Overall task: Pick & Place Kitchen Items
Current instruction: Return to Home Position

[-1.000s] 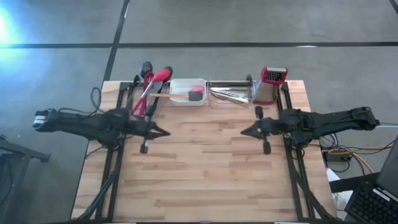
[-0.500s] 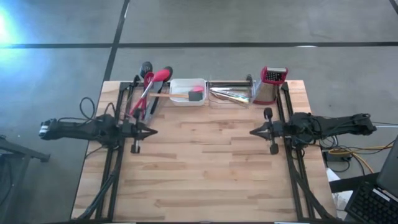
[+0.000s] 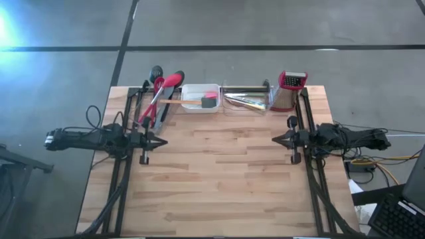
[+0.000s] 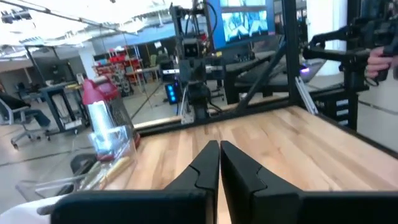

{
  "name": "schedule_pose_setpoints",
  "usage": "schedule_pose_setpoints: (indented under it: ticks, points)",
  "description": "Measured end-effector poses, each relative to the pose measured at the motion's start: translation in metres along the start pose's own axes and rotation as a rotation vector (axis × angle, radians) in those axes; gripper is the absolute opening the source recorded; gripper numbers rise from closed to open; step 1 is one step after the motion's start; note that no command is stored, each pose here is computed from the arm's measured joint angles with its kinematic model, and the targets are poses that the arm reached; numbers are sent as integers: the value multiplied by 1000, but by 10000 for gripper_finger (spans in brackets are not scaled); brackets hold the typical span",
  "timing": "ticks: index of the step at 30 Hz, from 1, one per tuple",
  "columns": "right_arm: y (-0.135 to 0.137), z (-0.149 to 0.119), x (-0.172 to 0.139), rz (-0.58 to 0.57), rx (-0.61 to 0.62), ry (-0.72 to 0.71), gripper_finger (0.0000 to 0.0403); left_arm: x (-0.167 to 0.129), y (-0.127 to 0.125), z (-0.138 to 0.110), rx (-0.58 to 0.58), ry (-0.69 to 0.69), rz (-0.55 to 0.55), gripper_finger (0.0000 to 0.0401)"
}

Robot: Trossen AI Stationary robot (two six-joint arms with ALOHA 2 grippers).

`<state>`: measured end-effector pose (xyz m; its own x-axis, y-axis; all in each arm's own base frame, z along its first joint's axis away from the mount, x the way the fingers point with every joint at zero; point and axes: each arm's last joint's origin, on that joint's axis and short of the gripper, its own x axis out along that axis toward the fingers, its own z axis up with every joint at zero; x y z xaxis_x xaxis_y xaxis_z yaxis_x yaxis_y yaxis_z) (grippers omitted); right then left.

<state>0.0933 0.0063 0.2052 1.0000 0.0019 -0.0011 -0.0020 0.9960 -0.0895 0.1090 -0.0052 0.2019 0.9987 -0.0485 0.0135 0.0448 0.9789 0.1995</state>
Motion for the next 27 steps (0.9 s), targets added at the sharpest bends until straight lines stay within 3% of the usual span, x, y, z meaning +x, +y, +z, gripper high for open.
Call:
schedule_pose_setpoints:
  ticks: [14, 27]
  points:
    - [4, -37, 4, -2, -5, 76, 8, 1, -3, -13, 0, 54, -12, 20]
    - [4, -40, 6, 0, -6, 99, 9, 1, -3, -14, 0, 69, -16, 21]
